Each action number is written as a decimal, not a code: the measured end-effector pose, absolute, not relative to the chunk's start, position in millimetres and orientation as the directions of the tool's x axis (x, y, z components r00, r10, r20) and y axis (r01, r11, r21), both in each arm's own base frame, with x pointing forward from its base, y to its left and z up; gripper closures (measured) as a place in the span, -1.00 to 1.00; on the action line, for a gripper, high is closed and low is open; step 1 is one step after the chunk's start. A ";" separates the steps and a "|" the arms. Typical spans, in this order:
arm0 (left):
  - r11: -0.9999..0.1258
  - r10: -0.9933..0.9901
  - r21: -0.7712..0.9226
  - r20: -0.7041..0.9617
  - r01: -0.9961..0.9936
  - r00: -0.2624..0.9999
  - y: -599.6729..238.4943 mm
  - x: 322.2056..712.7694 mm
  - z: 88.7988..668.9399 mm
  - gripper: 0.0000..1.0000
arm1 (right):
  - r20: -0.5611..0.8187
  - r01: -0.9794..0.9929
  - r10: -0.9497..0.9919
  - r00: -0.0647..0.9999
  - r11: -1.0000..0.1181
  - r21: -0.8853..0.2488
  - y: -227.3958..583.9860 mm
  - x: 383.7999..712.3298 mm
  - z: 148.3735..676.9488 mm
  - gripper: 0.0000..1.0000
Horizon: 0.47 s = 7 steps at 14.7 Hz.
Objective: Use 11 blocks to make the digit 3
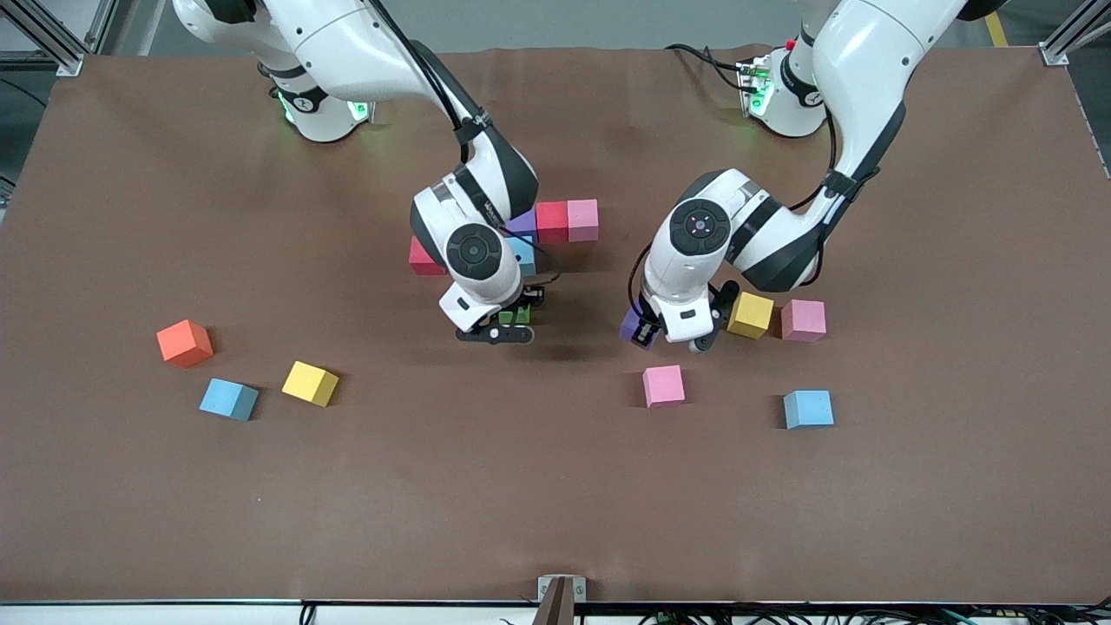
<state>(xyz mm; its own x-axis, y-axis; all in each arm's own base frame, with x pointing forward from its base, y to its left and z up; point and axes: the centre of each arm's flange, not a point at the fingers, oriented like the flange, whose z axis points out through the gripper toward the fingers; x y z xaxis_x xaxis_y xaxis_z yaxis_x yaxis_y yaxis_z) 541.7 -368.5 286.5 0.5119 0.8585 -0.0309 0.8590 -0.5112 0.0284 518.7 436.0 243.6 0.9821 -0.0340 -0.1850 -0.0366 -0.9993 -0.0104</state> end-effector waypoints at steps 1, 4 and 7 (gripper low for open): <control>-0.511 0.858 0.028 -0.031 0.859 0.512 -368.6 541.6 286.5 -0.15 | -0.191 -0.029 -0.027 0.981 -1.000 -0.006 439.6 514.5 243.0 -0.11; -0.512 0.858 0.028 -0.031 0.859 0.513 -368.9 541.4 286.5 -0.15 | -0.201 -0.016 -0.016 0.980 -1.000 0.001 444.8 508.1 241.6 -0.11; -0.514 0.857 0.028 -0.031 0.857 0.515 -370.1 540.6 286.5 -0.15 | -0.203 -0.017 -0.018 0.979 -1.000 0.004 443.9 508.0 239.7 -0.11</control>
